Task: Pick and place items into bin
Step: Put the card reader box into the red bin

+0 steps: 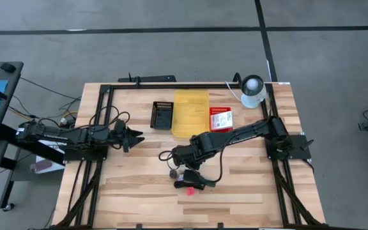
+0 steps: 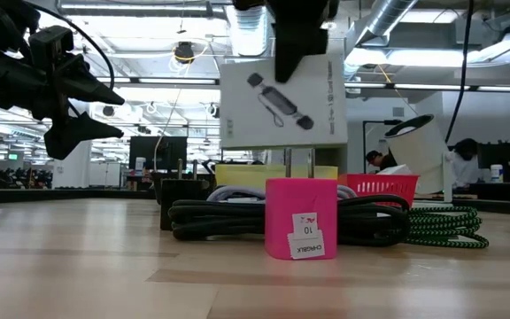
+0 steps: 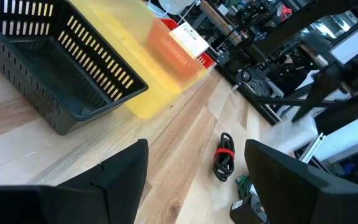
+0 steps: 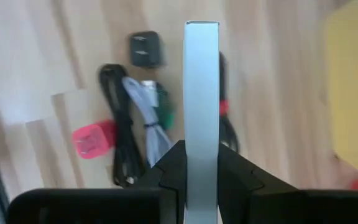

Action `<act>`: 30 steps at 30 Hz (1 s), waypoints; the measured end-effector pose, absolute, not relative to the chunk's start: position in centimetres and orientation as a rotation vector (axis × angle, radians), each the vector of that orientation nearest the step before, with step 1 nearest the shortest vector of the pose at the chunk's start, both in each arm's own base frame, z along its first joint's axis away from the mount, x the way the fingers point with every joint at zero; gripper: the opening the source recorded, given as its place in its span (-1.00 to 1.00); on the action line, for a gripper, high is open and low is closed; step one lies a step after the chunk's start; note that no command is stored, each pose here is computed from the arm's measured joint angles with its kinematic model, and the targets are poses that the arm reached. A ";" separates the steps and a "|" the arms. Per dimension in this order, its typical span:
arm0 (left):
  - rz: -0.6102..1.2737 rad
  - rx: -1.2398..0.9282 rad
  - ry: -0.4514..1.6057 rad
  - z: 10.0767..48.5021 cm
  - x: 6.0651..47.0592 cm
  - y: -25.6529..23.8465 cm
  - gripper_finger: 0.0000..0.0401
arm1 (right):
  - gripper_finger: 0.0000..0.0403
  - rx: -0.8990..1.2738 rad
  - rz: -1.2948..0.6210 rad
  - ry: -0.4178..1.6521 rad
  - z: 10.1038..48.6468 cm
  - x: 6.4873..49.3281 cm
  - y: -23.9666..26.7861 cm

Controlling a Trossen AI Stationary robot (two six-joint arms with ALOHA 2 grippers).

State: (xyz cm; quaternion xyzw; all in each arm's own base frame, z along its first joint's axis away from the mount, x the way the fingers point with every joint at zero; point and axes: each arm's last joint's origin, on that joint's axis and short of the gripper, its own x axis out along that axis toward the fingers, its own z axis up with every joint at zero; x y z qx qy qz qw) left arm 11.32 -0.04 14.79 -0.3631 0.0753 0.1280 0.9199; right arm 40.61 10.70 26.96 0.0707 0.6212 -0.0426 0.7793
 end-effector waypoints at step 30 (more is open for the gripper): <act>0.263 -0.746 0.154 14.8 11.3 0.0 0.28 | -0.73 0.346 -0.760 1.293 32.6 37.9 0.4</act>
